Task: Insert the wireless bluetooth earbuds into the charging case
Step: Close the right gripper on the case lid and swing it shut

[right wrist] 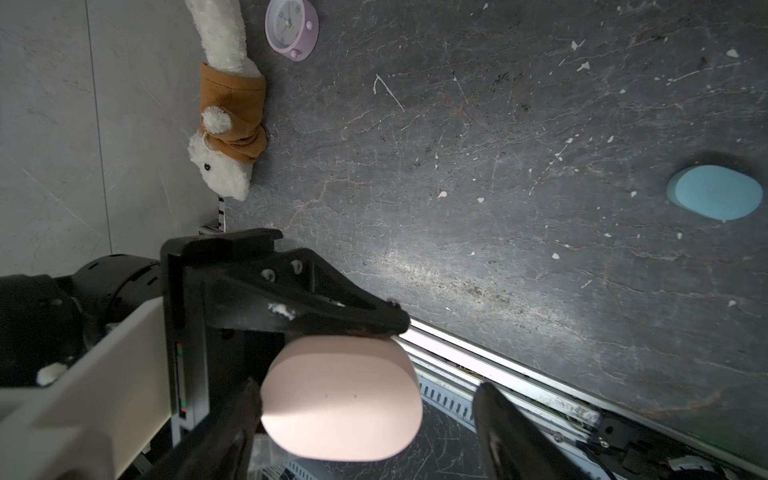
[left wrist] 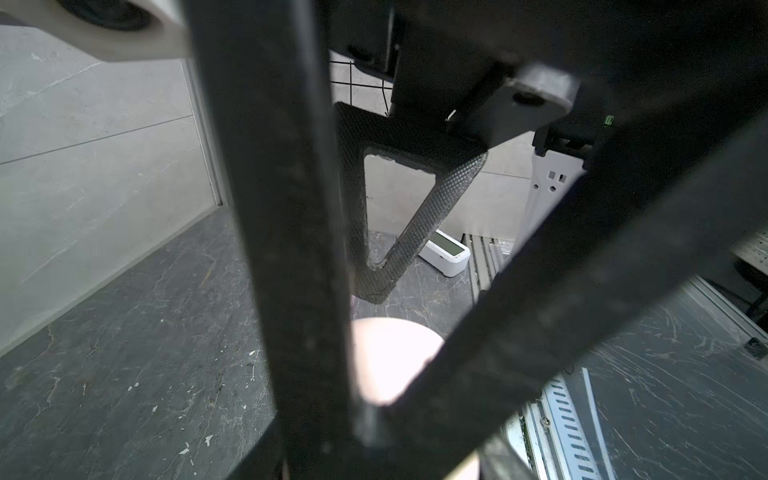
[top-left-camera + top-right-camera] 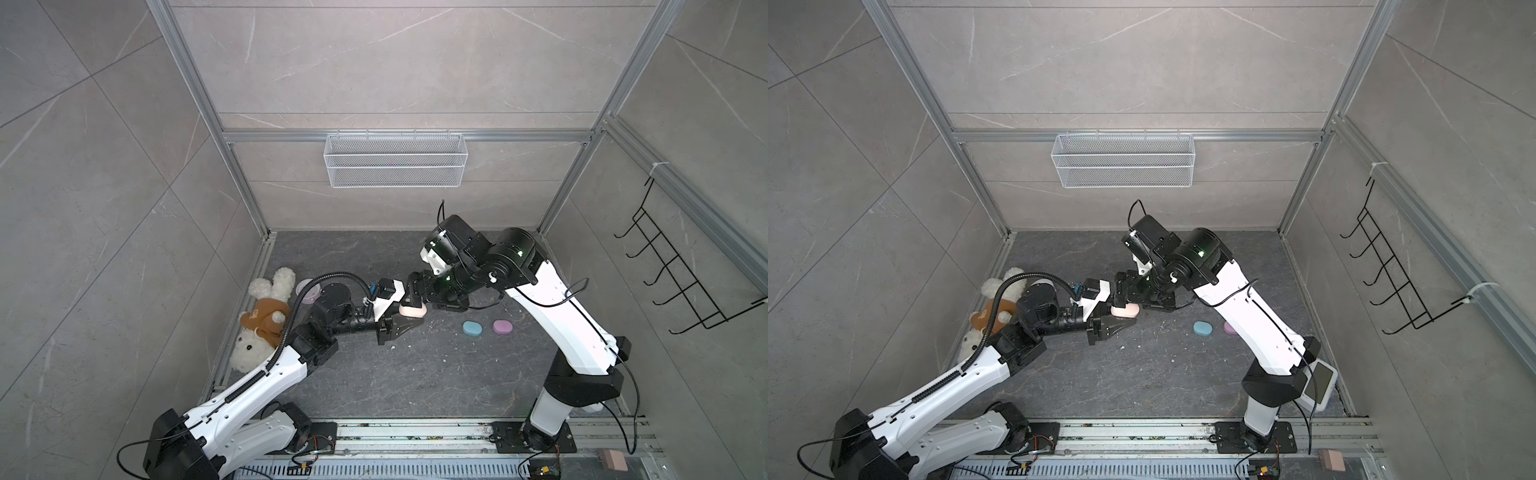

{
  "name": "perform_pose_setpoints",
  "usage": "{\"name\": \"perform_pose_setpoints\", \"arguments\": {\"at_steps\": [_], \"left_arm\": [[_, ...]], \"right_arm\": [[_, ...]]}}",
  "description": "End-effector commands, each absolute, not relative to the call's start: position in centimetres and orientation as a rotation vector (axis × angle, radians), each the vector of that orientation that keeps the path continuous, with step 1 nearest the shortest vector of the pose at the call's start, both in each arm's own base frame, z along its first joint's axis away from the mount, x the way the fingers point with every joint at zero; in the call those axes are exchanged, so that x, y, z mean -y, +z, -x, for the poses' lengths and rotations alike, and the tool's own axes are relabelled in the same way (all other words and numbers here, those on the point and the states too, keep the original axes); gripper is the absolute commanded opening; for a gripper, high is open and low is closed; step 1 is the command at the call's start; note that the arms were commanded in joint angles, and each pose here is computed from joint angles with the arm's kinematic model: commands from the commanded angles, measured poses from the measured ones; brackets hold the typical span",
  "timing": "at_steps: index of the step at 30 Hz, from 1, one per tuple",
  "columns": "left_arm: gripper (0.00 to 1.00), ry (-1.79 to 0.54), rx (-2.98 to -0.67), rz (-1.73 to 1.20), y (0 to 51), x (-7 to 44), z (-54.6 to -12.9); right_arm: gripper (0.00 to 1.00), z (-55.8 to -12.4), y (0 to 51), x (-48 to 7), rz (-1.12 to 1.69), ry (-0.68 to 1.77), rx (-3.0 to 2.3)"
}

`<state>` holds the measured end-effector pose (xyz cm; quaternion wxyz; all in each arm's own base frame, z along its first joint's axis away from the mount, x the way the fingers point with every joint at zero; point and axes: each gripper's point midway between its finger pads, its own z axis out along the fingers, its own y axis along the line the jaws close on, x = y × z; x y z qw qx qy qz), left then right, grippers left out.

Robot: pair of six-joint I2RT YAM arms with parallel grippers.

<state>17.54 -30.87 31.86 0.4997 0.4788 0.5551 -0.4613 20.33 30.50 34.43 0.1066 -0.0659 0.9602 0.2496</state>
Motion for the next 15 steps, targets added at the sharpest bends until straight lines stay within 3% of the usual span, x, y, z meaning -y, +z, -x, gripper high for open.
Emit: {"name": "perform_pose_setpoints", "arguments": {"at_steps": [1, 7, 15], "left_arm": [[0.2, -1.056, -1.207, -1.17, 35.33, 30.64, -17.05], [0.21, -1.054, -1.203, -1.17, 35.46, 30.59, -16.98], [0.2, -1.053, -1.203, -1.169, 35.46, 30.61, -17.01]], "right_arm": [[0.83, -19.87, 35.33, -30.9, 0.18, 0.821, -2.806], [0.83, -19.74, 34.58, -31.5, 0.195, 0.847, -2.821], [0.75, -19.78, 34.41, -31.64, 0.187, 0.849, -2.828]]}}
